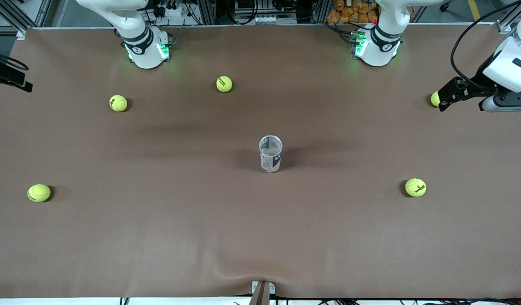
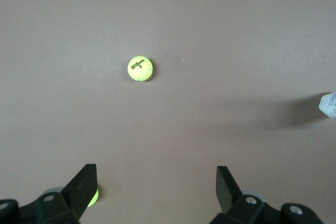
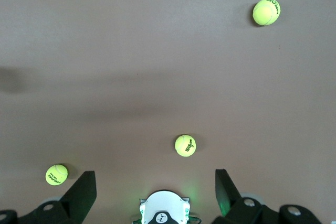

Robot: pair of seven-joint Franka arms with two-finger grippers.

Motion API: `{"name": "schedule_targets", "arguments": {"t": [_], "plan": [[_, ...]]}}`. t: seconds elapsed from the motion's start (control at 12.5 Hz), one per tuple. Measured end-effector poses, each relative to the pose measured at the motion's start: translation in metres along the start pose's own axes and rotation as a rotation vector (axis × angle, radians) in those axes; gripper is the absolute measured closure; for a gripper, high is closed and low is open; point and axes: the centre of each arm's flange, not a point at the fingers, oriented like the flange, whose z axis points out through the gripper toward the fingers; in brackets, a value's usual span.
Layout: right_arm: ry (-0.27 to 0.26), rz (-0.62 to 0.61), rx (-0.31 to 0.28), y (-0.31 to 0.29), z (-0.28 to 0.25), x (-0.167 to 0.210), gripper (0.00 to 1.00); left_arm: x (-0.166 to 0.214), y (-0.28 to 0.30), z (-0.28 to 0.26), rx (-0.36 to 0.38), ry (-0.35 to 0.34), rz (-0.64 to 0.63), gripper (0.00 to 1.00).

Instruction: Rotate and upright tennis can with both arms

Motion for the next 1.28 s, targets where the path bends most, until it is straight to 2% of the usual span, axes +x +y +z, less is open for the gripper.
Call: {"name": "schedule_targets", "arguments": {"t": [0.56, 1.28], "plan": [[-0.003, 0.0, 0.0, 0.0, 0.001, 0.001, 0.0, 0.004, -0.039, -0.001, -0.006, 0.012, 0.01, 0.0], [-0.003, -0.003, -0.001, -0.002, 0.001, 0.001, 0.0, 0.005, -0.053, 0.001, -0.017, 0.009, 0.001, 0.0]]}}
